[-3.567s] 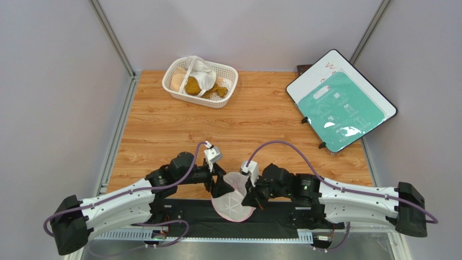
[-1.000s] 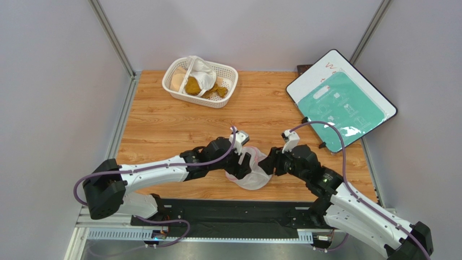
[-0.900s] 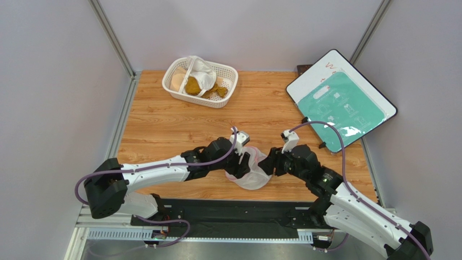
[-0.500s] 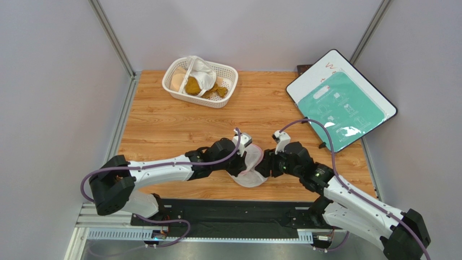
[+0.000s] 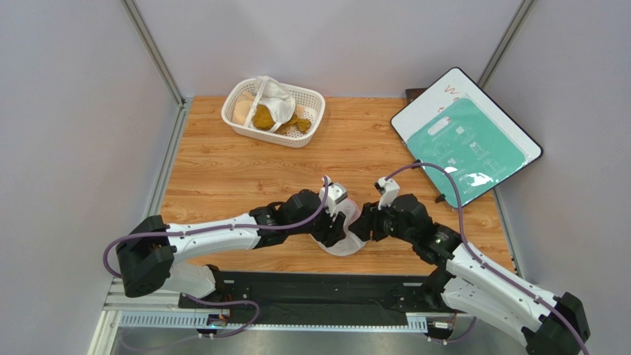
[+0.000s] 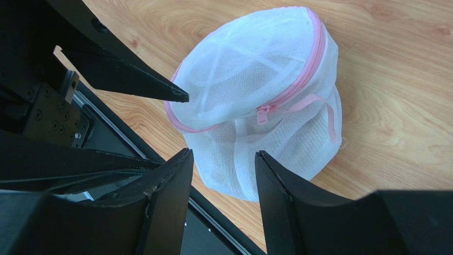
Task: Unzip the laundry bag and remove the bra
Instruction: Adjust the laundry bag at the center of the board.
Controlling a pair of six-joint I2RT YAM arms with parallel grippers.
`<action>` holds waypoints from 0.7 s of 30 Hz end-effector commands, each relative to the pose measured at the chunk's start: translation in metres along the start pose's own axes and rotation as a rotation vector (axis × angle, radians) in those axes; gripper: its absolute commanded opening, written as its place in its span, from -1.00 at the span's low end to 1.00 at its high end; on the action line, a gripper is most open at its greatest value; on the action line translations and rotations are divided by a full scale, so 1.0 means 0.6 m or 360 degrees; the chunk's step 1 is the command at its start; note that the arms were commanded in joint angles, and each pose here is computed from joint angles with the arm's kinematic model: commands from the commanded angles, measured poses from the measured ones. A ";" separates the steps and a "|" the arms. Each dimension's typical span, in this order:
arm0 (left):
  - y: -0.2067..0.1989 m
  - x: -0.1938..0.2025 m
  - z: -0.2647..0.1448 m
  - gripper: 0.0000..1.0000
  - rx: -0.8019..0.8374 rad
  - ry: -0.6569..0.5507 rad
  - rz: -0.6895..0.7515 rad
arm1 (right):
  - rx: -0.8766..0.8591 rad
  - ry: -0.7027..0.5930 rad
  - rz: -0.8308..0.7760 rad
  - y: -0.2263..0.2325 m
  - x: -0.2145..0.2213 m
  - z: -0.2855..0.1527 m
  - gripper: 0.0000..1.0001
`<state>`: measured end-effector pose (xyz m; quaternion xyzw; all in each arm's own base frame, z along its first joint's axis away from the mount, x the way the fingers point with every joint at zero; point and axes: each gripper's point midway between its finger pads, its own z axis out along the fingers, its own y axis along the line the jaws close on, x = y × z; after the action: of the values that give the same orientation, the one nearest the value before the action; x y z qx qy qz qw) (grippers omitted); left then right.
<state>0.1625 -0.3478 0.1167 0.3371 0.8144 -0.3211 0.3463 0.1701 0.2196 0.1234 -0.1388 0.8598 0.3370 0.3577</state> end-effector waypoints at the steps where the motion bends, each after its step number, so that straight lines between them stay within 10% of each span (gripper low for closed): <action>1: -0.014 -0.034 0.000 0.38 0.0004 -0.0033 0.0138 | -0.0010 -0.0146 -0.0002 0.011 -0.036 -0.027 0.04; 21: 0.051 0.026 0.047 0.30 -0.0257 0.0095 0.0186 | -0.0048 -0.0190 0.0020 0.021 -0.041 -0.051 0.05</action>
<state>0.1887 -0.3433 0.0858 0.3627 0.8305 -0.2169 0.3629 0.1617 0.2070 0.1484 -0.1241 0.8406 0.3531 0.3915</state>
